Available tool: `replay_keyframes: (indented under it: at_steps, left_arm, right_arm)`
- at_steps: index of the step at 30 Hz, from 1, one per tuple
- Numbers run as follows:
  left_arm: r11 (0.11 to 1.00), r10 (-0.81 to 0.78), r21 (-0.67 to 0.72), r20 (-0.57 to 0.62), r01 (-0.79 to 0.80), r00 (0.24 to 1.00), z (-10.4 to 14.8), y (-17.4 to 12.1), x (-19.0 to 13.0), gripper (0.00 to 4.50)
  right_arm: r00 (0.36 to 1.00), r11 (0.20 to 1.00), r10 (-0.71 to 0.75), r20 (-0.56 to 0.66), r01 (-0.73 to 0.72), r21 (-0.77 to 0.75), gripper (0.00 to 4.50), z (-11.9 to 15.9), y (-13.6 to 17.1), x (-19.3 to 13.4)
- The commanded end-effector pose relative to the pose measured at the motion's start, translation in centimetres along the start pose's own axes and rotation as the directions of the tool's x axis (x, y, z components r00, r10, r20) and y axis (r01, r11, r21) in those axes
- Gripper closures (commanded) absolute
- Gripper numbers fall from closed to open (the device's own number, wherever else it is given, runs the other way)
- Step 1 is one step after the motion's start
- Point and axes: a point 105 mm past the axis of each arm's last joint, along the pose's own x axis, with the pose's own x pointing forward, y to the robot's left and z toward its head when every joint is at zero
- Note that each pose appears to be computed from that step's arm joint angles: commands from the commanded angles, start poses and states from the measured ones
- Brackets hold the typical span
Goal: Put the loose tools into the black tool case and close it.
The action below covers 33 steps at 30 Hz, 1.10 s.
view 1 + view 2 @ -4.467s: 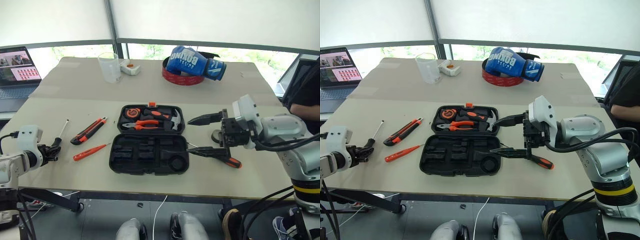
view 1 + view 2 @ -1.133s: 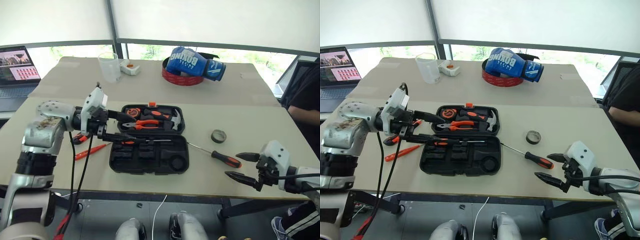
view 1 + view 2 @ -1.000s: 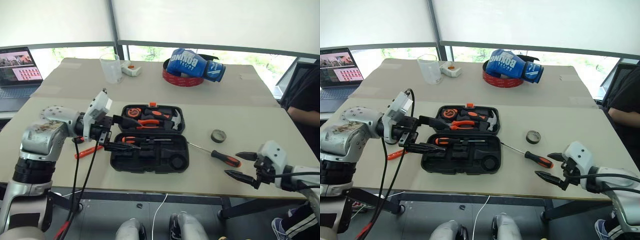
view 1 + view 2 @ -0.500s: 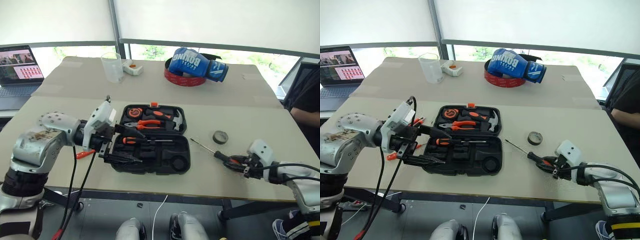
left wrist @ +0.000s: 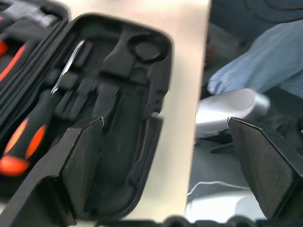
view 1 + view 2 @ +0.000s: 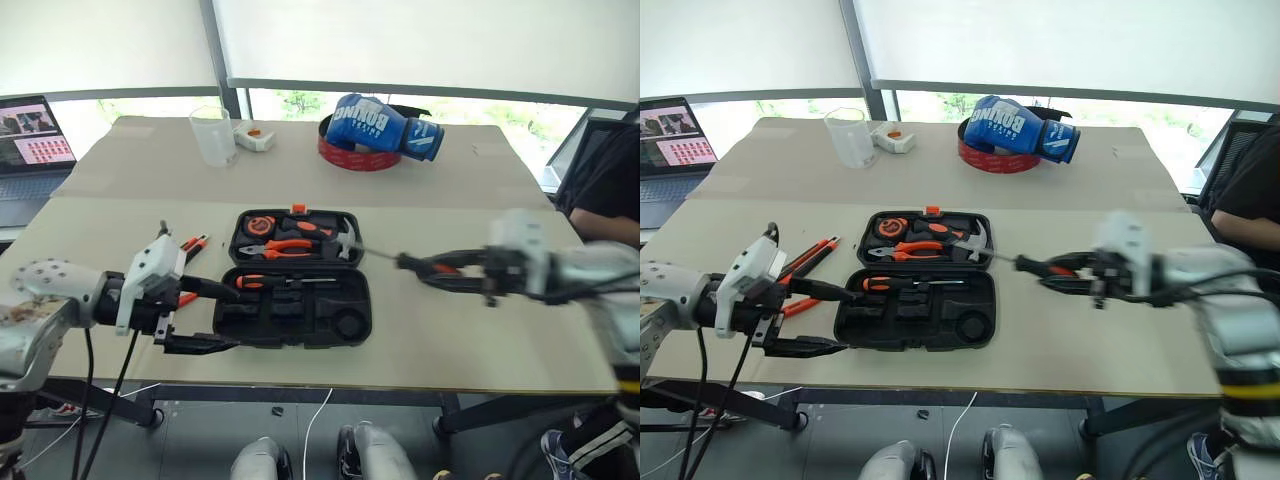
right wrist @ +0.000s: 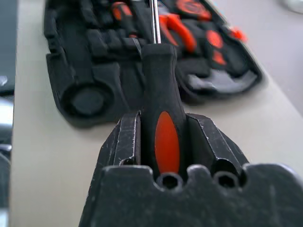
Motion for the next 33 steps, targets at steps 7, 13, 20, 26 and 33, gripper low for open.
replay_keyframes:
  at_steps: [7, 13, 20, 26, 33]
  left_arm:
    - [0.992, 0.123, 0.013, 0.014, -0.123, 0.992, 0.4, 1.1, -2.3, 0.0]
    - [0.991, 0.133, 0.017, 0.049, -0.134, 0.99, 0.8, 0.8, -1.7, 0.0]
    - [0.989, 0.146, 0.031, 0.065, -0.148, 0.987, 1.4, 1.4, -1.6, 0.0]
    - [0.989, 0.14, 0.036, 0.066, -0.143, 0.988, 1.4, 1.7, -1.5, 0.0]
    - [0.991, 0.128, 0.04, 0.072, -0.131, 0.989, 1.3, 1.9, -1.1, 0.0]
  right_arm:
    - [0.986, 0.986, 0.141, -0.092, -0.148, -0.079, 3.44, 0.8, -0.3, 6.9]
    - [0.978, 0.986, 0.156, -0.142, -0.163, -0.045, 3.44, -0.8, 0.3, 8.6]
    - [0.988, 0.992, 0.12, -0.101, -0.116, 0.039, 3.44, 0.2, -0.8, 9.1]
    - [0.986, 0.99, 0.136, -0.101, -0.132, 0.042, 3.44, 0.3, -0.5, 9.1]
    - [0.994, 0.993, 0.112, -0.021, -0.111, 0.045, 1.11, 2.2, -0.4, 9.1]
